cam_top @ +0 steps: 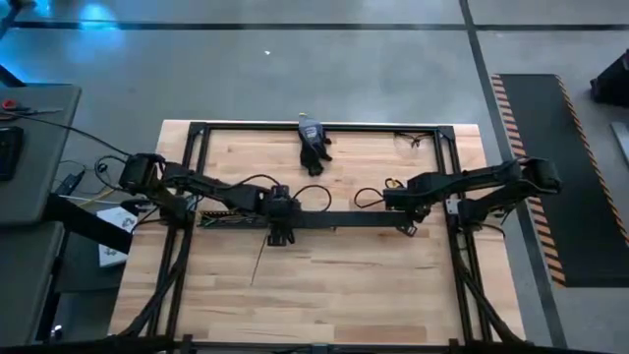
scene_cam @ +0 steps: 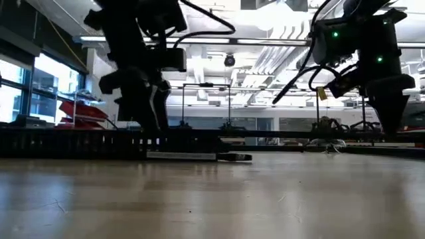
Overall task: Ziptie cables
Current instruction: Close the black cable duct
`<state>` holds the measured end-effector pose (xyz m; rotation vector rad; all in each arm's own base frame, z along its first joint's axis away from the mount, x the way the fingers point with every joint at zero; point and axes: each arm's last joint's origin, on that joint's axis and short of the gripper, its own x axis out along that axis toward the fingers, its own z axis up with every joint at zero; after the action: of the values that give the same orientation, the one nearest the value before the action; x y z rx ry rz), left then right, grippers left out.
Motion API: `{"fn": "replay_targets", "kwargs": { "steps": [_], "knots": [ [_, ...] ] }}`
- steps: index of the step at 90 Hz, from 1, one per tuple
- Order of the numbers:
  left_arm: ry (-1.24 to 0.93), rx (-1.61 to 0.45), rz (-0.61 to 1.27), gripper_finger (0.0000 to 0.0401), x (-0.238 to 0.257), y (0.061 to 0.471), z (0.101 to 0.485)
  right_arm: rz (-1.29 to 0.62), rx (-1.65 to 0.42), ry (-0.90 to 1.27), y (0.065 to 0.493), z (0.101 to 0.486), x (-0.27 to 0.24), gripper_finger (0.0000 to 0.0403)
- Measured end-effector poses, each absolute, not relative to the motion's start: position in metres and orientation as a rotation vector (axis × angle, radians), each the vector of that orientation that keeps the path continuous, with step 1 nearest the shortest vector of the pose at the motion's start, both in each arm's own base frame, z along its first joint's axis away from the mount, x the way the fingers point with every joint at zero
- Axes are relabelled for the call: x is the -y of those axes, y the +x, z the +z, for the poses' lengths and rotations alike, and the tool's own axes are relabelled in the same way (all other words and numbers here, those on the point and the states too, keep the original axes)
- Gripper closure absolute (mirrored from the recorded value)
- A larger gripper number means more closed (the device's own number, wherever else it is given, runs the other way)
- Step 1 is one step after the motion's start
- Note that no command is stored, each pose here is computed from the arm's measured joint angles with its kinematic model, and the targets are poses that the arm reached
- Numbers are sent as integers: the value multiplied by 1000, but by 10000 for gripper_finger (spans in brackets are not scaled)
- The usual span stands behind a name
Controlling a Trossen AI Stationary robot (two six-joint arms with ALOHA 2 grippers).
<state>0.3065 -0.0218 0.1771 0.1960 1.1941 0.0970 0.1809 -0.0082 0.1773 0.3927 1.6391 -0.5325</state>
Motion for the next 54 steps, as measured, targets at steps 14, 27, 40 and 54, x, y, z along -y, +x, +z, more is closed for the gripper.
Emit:
{"fn": "replay_targets", "kwargs": {
  "steps": [14, 27, 40, 54],
  "knots": [
    [195, -1251, 102, 114, 22, 307, 190, -529, -1640, 397, 181, 177, 8, 403],
    [169, -1319, 87, 114, 22, 298, 181, -520, -1634, 393, 182, 177, 8, 403],
    [159, -1307, 95, 114, 21, 293, 166, -507, -1619, 388, 183, 177, 8, 403],
    [167, -1248, 117, 118, 19, 291, 155, -499, -1617, 382, 184, 177, 8, 403]
  ]
}}
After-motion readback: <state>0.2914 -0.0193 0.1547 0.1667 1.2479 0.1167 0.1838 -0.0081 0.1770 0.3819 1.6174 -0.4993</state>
